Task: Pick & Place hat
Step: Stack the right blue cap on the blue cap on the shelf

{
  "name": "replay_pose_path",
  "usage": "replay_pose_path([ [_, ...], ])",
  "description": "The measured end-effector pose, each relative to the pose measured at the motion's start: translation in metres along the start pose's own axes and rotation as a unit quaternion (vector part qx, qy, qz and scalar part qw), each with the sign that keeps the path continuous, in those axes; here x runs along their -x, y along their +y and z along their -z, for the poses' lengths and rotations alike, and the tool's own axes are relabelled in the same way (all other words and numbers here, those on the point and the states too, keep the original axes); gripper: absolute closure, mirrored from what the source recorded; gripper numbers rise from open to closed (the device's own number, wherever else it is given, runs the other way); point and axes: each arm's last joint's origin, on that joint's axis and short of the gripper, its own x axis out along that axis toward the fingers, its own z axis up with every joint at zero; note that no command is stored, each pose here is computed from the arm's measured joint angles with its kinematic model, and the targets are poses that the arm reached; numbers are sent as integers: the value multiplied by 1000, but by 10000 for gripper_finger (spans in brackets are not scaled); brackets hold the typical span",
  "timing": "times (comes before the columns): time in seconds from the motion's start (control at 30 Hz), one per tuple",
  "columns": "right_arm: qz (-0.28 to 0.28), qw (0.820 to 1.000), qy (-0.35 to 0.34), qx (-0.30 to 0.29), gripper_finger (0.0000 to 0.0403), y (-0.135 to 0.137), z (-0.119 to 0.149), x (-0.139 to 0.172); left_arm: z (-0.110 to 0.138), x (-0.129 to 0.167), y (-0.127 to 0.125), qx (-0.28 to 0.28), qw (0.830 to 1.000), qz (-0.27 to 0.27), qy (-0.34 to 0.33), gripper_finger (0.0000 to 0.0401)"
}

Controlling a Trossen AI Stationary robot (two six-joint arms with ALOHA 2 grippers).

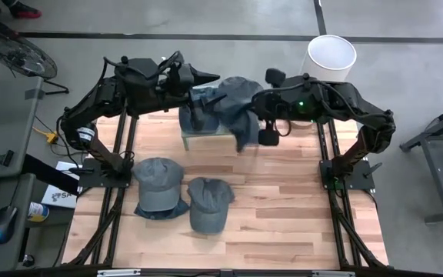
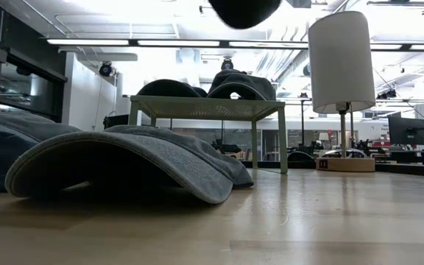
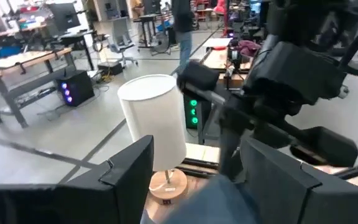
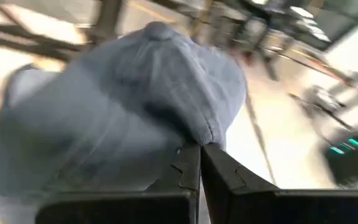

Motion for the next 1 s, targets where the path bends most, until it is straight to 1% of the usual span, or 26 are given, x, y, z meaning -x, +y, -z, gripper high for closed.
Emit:
replay_pose_path([
  [0.13,71,997,-5,-20,402,-2,-4,2,0,0,2,38,999,-38,0,164],
  [0.23,124,992,-14,-34,402,-3,-9,4,1,-1,4,74,995,-70,-2,164],
  [0.33,189,981,-19,-47,402,-5,-13,6,1,-1,5,105,990,-92,-5,164],
  [0.4,233,971,-18,-54,402,-9,-15,8,1,-1,5,118,988,-97,-7,164],
  [0.47,257,964,-22,-62,402,-11,-16,8,1,-1,5,131,987,-98,-9,164],
  [0.57,278,958,-27,-67,402,-16,-18,9,1,-1,5,156,983,-97,-13,164],
  [0.8,292,953,-25,-74,402,-26,-16,4,-1,-1,4,202,975,-86,-24,164],
  [0.93,287,955,-26,-75,403,-29,-15,3,5,-12,0,226,971,-82,-13,164],
  [1.0,288,954,-25,-75,403,-30,-15,3,10,-24,-5,231,969,-84,-6,164],
])
